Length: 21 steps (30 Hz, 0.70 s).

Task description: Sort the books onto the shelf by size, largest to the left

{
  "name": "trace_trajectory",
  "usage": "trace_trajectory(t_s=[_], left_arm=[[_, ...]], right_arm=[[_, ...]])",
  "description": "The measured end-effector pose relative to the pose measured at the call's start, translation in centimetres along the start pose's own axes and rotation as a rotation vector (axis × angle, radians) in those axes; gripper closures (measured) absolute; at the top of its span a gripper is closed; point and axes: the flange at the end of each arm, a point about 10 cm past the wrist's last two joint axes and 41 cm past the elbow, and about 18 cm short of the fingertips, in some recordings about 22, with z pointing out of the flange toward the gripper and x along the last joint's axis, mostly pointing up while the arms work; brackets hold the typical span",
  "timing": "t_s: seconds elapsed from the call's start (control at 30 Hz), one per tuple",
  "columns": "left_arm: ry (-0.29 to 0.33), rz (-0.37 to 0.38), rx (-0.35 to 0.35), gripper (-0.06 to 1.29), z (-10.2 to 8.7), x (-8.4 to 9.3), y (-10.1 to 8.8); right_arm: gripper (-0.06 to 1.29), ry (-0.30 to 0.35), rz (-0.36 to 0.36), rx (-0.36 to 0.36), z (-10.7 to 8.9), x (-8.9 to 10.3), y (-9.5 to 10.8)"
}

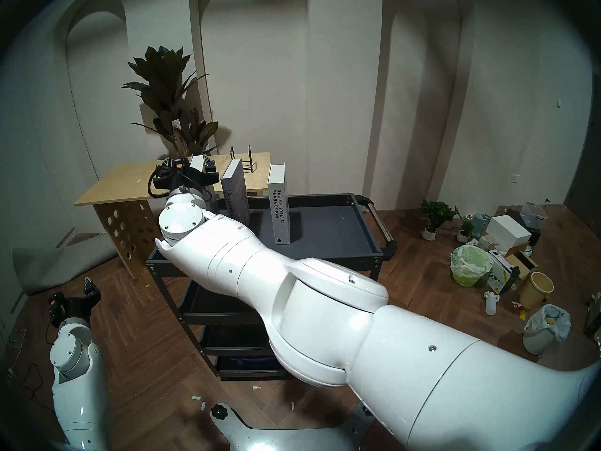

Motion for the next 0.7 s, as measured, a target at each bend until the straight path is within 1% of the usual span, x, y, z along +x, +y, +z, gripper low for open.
trace_trajectory(t_s=[0.03,0.17,0.23,0.27,0.3,0.37,0.4,0.47,0.5,0.6,0.7], left_arm=[[0.001,0.000,-0.003,0.00,0.0,0.0,0.1],[0.021,-0.003,-0.037,0.00,-0.1,0.6,1.4],[0.047,-0.007,-0.062,0.00,-0.2,1.3,2.4],[0.053,-0.008,-0.066,0.00,-0.2,1.5,2.6],[0.074,-0.010,-0.083,0.00,-0.3,2.1,3.3],[0.105,-0.015,-0.108,0.00,-0.4,3.1,4.4],[0.112,-0.016,-0.114,0.00,-0.4,3.4,4.6],[0.139,-0.021,-0.138,0.00,-0.6,4.3,5.6],[0.158,-0.025,-0.159,0.00,-0.7,4.9,6.5],[0.185,-0.032,-0.196,0.00,-1.0,5.9,7.9],[0.208,-0.039,-0.235,0.00,-1.3,6.7,9.4]], right_arm=[[0.00,0.006,0.003,-0.002,0.1,0.2,0.0],[0.00,0.071,0.048,-0.032,1.1,3.0,0.1],[0.00,0.121,0.088,-0.061,1.8,5.0,0.3],[0.01,0.131,0.095,-0.065,2.0,5.4,0.3],[0.01,0.165,0.118,-0.076,2.3,6.8,0.4],[0.01,0.215,0.139,-0.089,2.9,8.8,0.8],[0.00,0.226,0.143,-0.093,3.1,9.3,1.0],[0.00,0.265,0.148,-0.115,3.8,10.9,2.0],[0.00,0.289,0.145,-0.143,4.4,11.9,3.2],[0.01,0.316,0.133,-0.205,5.6,13.1,6.0],[0.01,0.332,0.111,-0.279,6.7,13.9,9.3]])
